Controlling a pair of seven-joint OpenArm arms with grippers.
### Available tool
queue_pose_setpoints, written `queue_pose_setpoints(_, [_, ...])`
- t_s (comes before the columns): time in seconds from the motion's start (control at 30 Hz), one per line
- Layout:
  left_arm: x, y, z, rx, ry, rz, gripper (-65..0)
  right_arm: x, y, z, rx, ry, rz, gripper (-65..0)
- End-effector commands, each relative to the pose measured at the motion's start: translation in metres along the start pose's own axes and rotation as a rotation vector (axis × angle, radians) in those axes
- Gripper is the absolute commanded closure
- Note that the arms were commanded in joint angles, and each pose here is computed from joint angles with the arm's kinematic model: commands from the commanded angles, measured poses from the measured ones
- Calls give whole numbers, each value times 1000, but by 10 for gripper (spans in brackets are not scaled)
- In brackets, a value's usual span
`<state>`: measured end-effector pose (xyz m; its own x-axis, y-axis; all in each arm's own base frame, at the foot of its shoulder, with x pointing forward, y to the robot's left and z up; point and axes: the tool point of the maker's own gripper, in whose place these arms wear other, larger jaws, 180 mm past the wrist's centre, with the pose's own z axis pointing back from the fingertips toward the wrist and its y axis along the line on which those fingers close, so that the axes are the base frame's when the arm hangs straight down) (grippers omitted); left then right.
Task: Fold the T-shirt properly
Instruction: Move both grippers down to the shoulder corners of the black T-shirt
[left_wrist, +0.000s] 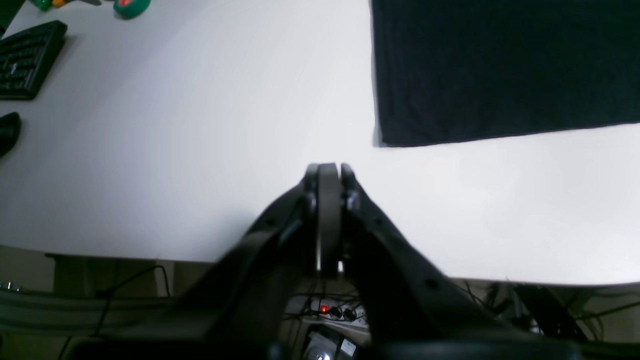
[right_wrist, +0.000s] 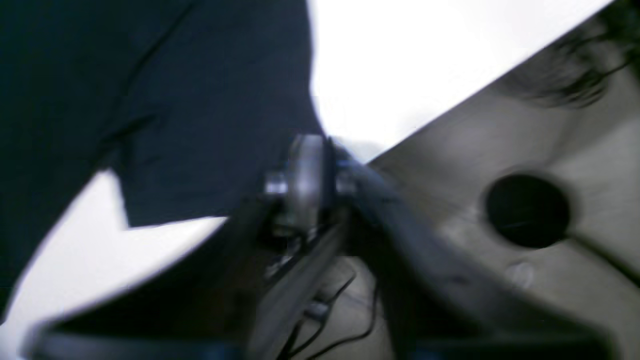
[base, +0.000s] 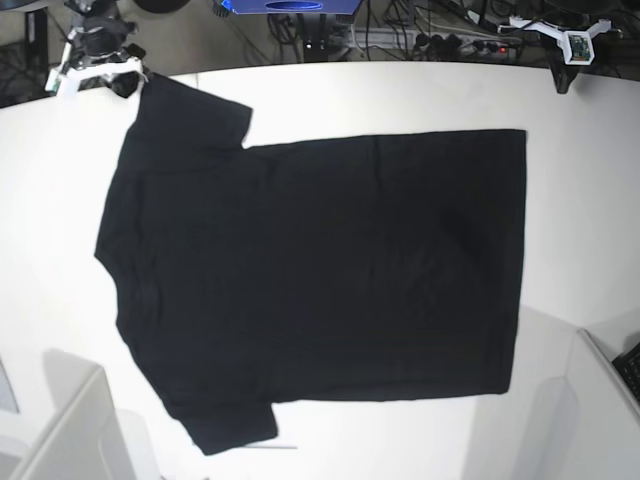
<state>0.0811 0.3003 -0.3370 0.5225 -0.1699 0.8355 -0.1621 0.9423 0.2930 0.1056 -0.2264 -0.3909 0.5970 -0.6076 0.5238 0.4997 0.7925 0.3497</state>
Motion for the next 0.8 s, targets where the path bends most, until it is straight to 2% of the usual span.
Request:
queue_pose_setpoints(0.0, [6,3,4,3,-20,-8,0,15,6,2,34,-29,7,-171])
queue_pose_setpoints(0.13, [6,3,3,3,-21,-9,0,25,24,-6,138,18,-34,-174])
queue_pose_setpoints(0.17, [6,3,3,3,-21,-9,-23,28,29,-9,154,23,-37,-174])
queue_pose_setpoints(0.27, [8,3,1,5,-30,-6,-174,22,39,-16,182,94,-36,-174])
queue_pose_setpoints(0.33, [8,2,1,4,-29,-5,-217,19,45,-19,196,120,-45,-174])
queue_pose_setpoints(0.6, [8,1,0,0,-30,-2,-230,13,48,-26,201,143,-83,-186])
queue_pose_setpoints(0.63, [8,0,0,-2,-30,-1,-230,12,47,-27,198,146,-85,-206])
queue_pose_setpoints(0.77, [8,0,0,-2,-31,1,-232,13,29,-29,155,143,-110,-389])
